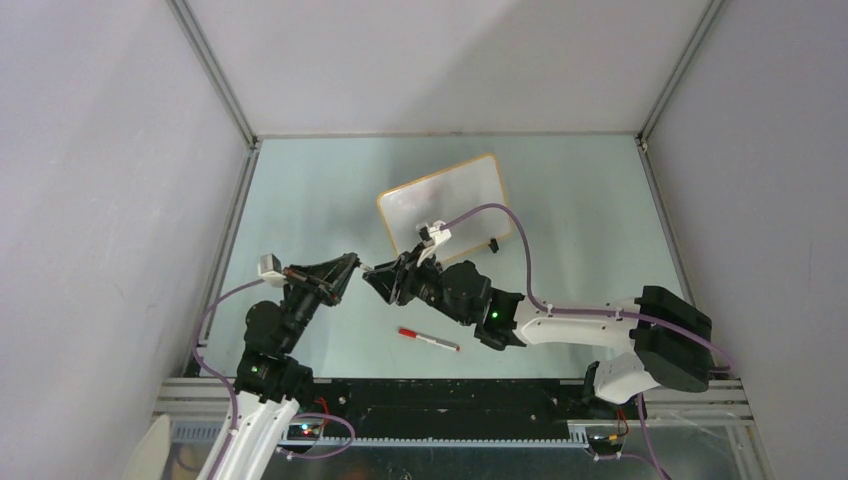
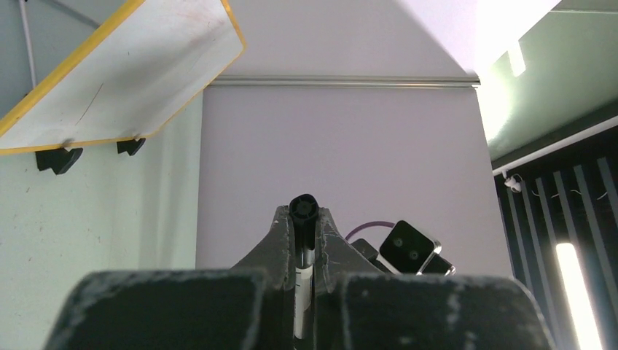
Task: Write a sentence on the whiteboard
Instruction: Open the pen cap from the whiteboard marker.
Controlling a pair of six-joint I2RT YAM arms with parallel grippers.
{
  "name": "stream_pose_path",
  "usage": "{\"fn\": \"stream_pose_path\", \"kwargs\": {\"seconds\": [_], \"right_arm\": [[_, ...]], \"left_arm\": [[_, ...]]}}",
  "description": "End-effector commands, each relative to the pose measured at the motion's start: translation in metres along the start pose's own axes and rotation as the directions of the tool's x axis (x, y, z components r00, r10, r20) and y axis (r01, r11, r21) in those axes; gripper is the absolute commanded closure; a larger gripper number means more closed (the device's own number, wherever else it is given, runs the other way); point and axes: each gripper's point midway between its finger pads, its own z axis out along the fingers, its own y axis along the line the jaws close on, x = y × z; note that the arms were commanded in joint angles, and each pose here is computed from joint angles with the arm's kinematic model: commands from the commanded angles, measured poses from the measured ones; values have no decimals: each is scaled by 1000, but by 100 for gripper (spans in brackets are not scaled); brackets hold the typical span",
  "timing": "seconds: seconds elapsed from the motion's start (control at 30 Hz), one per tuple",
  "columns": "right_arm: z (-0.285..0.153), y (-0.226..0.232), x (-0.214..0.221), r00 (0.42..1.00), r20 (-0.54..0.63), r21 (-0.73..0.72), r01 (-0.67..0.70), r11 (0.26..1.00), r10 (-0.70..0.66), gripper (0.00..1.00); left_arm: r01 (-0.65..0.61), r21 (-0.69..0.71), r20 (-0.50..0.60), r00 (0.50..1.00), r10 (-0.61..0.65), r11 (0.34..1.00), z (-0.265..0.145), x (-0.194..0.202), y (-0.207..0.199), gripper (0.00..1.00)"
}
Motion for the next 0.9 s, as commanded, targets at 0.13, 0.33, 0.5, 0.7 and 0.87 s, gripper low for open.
{"fn": "stream_pose_path", "kwargs": {"seconds": [0.13,0.33,0.5,0.7,0.87], "right_arm": [[7,15,-16,999,34,-26,-5,1000,6,55],[7,20,-14,1000,19,-55,-4,998,5,79],[7,22,-13,1000,13,-70,-5,998,6,100],[6,19,-14,1000,11,-61,-4,998,5,100],[-6,9,-6,1000,-27,-36,7,999,-8,100]], "left_arm": [[5,41,-15,1000,-4,999,-2,4,-13,100],[8,44,-15,1000,-7,999,-3,4,-13,100],[14,42,-15,1000,-14,999,-3,3,-11,100],[15,36,-2,1000,-15,999,-2,1,-7,100],[36,47,87,995,-40,998,1,-16,0,100]]}}
